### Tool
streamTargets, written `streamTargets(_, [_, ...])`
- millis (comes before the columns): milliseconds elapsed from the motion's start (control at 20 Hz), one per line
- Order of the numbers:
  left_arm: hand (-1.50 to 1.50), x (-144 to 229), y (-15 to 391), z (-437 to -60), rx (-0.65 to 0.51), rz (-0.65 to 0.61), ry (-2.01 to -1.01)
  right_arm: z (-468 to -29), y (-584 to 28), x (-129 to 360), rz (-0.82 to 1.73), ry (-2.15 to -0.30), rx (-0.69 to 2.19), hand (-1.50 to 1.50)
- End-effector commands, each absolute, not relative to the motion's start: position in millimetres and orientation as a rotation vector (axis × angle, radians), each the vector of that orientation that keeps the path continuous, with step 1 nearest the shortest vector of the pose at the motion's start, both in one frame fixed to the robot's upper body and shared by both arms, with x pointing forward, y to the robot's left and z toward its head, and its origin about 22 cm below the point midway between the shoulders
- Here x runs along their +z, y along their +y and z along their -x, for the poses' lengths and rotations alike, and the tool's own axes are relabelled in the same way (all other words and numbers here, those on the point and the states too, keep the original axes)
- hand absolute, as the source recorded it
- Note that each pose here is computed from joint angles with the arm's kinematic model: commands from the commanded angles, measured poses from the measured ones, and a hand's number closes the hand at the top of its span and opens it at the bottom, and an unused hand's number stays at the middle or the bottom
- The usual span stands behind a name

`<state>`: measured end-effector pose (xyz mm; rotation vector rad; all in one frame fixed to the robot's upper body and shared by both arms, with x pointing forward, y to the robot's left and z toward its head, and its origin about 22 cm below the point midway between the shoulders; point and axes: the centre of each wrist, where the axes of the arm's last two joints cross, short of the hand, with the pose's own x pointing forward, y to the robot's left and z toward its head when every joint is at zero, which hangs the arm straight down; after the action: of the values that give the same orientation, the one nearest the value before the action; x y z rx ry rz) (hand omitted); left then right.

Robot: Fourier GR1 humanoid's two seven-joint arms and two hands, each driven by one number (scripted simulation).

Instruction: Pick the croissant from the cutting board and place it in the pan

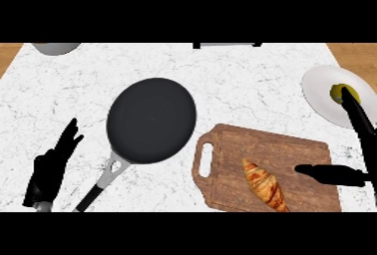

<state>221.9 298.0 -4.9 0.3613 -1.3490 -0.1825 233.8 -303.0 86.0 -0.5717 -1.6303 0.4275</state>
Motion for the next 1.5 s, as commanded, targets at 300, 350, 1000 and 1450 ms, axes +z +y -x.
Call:
streamTargets(300, [0.00, -6, 287, -219, -0.237, -0.347, -1.370, -174, -281, 143, 0.873, -1.385, 0.926, -1.50])
streamTargets(350, [0.00, 0, 291, -220, -0.256, -0.366, -1.390, -178, -282, 136, 0.886, -1.319, 0.997, -1.50])
streamTargets(1000, [0.00, 19, 273, -236, -0.282, -0.334, -1.387, -194, -174, 162, 0.830, -1.037, 1.206, -1.50])
streamTargets(1450, [0.00, 14, 287, -222, -0.284, -0.304, -1.367, -204, -138, 146, 0.849, -0.834, 1.342, -1.50])
